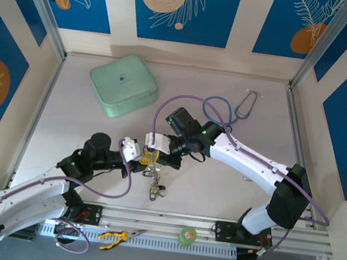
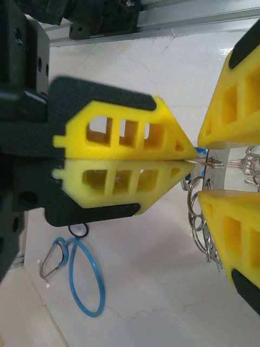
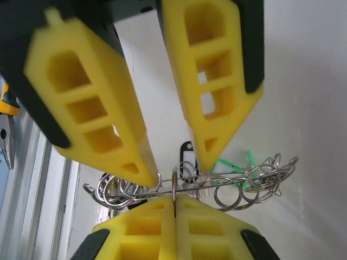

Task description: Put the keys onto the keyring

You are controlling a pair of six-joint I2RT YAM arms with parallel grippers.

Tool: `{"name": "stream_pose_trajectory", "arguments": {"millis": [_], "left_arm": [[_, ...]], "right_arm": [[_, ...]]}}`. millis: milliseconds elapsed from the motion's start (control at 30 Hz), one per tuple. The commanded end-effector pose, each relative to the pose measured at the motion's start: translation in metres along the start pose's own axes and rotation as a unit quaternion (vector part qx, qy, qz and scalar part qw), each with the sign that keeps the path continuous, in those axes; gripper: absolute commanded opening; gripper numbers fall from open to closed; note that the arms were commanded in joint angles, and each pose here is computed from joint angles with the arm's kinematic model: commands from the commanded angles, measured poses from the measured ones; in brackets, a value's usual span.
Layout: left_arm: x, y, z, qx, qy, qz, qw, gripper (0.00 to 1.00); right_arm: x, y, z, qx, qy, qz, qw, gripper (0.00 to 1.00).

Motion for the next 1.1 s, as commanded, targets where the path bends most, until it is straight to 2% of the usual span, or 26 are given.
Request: {"name": "stream_pose_trajectory", "arguments": {"millis": [0,467,1000,1067], "left_arm": [[0.0,-0.006,-0.004,0.011,0.003,-0.003,1.0,0.25],[0.001,-0.011,0.006,0.012,-0.023,-0.059,0.998,0.26],[0.001,-0.004,0.01,-0.027,-0.035,-0.044,0.998,0.08],[0.0,-0.004,0.01,-0.028,-0.037,-0.043,0.998,0.03]], "right_arm": [[0.003,0.001,-0.004,-0.027,0.002,0.001,1.0,0.0],[0.008,0.002,-0.007,-0.061,0.003,-0.003,0.998,0.0],[0.006,0.015,-0.012,-0.098,0.008,-0.004,0.995,0.0],[0.006,0.016,-0.013,-0.102,0.008,-0.001,0.995,0.0]]}}
Point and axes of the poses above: each hand's point on the last joint's axis, 136 mm out from that joint toward the fingers, its own z axis out along the fingers, its own x axis along the line the jaws close on, y = z × x, the point moved 4 cm from there along -z, back along the fingers, and after that the axes turned 14 degrees about -z, right-handed, at the moved point
